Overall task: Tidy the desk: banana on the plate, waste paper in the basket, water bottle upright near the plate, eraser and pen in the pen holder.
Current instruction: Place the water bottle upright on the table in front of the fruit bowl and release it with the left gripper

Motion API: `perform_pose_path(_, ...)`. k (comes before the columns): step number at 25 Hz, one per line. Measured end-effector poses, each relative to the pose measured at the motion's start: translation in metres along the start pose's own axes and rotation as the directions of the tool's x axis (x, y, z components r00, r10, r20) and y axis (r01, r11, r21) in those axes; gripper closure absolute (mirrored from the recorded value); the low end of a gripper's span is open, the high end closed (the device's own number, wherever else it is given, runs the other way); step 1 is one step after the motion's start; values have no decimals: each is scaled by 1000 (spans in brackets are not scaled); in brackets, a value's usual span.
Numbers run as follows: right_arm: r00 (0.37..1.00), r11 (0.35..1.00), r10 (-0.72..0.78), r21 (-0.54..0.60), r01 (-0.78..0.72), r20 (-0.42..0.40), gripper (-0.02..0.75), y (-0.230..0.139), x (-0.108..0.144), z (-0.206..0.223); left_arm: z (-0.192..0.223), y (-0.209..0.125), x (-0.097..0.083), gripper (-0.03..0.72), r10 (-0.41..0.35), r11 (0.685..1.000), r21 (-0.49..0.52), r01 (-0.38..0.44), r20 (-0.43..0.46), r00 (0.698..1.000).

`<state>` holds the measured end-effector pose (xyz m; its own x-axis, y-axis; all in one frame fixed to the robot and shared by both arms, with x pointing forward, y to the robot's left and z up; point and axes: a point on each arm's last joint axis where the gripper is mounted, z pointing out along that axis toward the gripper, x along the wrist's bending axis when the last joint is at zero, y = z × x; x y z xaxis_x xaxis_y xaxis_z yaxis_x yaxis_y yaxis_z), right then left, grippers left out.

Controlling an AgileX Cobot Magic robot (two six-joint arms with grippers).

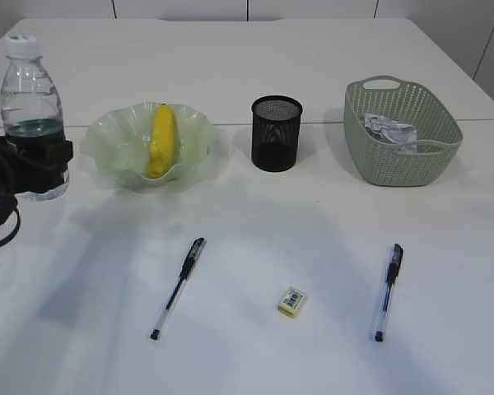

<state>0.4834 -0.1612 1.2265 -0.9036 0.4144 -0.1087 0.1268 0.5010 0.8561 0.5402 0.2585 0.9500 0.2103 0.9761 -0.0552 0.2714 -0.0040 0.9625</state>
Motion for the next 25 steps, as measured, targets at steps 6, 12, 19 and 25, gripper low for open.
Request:
perform_pose_path(6,1000,1000,17,1,-17,2,330,0,1,-2,4,-16,-3,249,0,1000,5,-1,40,999)
perform_pose_path(12,1000,1000,19,-2,-19,4,330,1,2,-3,10,-30,-5,249,-11,1000,1,11,72,997)
perform_pose_path(19,1000,1000,25,-2,-25,4,330,1,2,-3,19,-47,-6,249,-29,999,-35,33,106,994)
perform_pose_path(25,999,999,46,2,-46,6,330,1,2,-3,24,-66,-7,249,-36,999,13,35,121,992)
